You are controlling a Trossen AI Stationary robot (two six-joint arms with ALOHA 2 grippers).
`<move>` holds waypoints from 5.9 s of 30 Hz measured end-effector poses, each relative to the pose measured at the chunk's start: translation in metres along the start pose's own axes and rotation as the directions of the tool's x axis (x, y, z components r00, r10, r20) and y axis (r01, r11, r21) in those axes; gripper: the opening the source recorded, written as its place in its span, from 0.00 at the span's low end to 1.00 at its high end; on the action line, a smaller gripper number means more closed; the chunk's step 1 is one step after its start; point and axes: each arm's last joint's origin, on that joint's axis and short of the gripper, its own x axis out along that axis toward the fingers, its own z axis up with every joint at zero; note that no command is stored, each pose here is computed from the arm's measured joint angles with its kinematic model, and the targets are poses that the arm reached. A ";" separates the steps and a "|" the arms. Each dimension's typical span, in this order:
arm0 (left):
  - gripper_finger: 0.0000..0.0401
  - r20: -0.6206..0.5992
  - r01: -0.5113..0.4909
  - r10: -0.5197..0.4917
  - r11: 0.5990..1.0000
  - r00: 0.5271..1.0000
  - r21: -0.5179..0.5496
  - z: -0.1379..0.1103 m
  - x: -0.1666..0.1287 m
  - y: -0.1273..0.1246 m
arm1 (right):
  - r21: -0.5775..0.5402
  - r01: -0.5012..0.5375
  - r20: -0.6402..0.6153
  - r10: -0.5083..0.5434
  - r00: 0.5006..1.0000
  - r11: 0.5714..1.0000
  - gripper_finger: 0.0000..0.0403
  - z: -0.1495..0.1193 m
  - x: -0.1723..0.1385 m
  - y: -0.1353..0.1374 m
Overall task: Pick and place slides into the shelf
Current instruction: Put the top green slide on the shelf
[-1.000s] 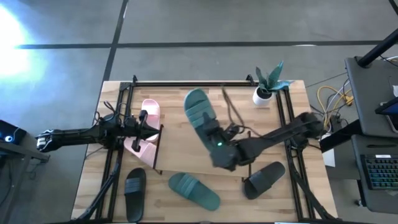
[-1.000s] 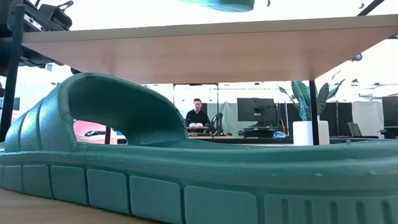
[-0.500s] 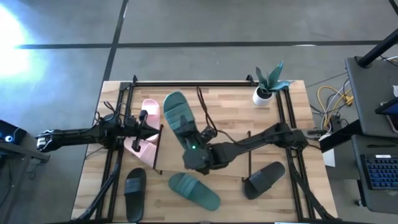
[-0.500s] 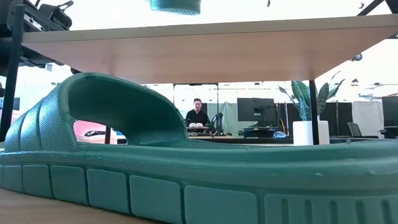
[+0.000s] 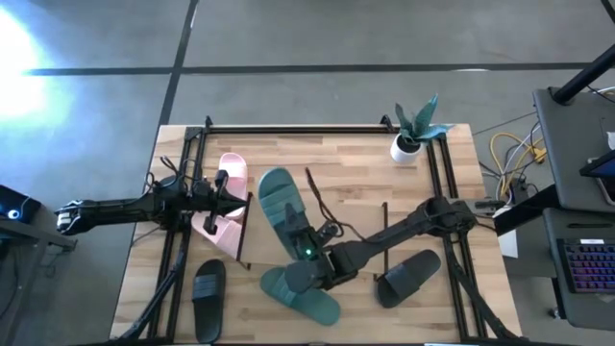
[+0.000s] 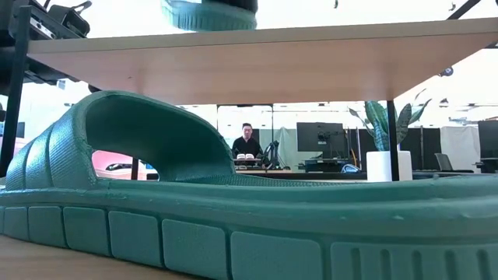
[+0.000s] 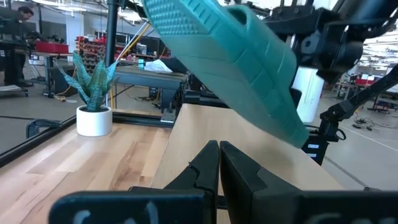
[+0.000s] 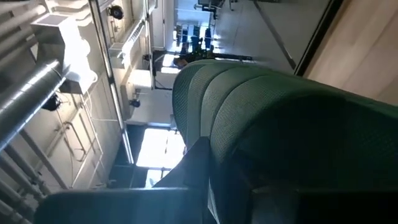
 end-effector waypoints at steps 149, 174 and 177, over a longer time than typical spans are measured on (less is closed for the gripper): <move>0.00 -0.001 0.000 0.000 1.000 1.000 0.000 0.000 0.000 0.000 | -0.898 -0.411 -0.166 -0.746 0.645 -0.156 0.03 0.094 -0.043 0.041; 0.00 -0.001 0.000 0.000 1.000 1.000 0.000 0.000 0.000 0.000 | -0.938 -0.300 -0.145 -0.592 0.793 -0.172 0.03 0.061 -0.046 0.019; 0.00 -0.002 -0.001 0.001 1.000 1.000 0.000 0.000 0.000 0.000 | -0.938 -0.298 -0.141 -0.594 0.792 -0.174 0.03 0.061 -0.044 0.019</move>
